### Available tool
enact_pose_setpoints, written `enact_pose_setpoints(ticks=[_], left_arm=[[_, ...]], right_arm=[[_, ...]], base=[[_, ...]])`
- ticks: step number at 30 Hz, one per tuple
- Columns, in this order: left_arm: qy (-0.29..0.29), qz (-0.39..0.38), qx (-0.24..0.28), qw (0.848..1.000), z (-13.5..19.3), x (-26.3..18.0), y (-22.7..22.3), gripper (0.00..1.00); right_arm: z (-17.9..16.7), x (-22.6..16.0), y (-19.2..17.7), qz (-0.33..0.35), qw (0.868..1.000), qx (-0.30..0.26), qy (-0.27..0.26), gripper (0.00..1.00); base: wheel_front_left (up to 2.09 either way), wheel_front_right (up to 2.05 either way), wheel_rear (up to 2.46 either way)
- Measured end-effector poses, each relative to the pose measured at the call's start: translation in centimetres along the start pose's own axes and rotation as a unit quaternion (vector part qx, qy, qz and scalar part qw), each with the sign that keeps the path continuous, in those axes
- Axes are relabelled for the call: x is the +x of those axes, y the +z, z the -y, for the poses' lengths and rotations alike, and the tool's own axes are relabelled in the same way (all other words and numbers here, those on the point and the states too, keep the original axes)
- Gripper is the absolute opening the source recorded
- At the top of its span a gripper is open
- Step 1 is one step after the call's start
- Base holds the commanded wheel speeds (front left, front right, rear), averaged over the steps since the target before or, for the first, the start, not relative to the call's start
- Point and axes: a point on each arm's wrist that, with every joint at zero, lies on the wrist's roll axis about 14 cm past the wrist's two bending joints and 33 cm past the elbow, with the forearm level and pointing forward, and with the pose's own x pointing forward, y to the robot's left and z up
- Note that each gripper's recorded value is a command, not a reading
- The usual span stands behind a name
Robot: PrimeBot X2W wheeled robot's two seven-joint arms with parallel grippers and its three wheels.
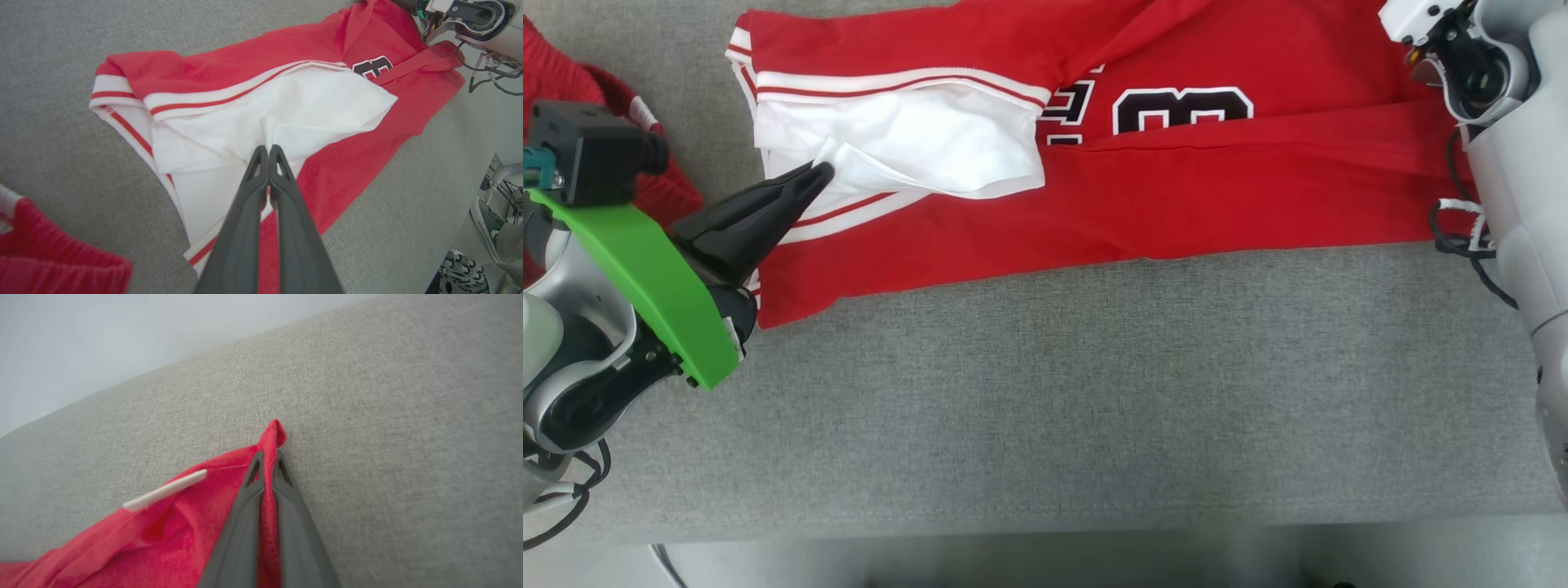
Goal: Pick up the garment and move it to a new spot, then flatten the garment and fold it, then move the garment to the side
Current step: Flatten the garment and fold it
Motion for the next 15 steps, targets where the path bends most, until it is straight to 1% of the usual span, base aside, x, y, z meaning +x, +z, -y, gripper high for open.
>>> enact_pose_setpoints(ticks=[4,10,15], left_arm=[[0.002,0.005,0.005,1.000,0.0,0.0,0.2,0.00],[0.016,0.022,0.017,0.999,-0.6,-0.6,0.9,0.00],[0.012,0.038,0.010,0.999,-0.1,-0.7,1.3,0.00]], right_arm=[[-0.2,-0.6,0.9,0.024,1.000,0.000,0.004,0.00],[0.0,-2.3,3.3,0.086,0.996,-0.010,0.007,0.00],[0.2,-3.6,4.5,0.124,0.992,-0.018,0.010,0.00]], base=[[0.00,0.00,0.00],[0.00,0.00,0.00],[0.00,0.00,0.00]])
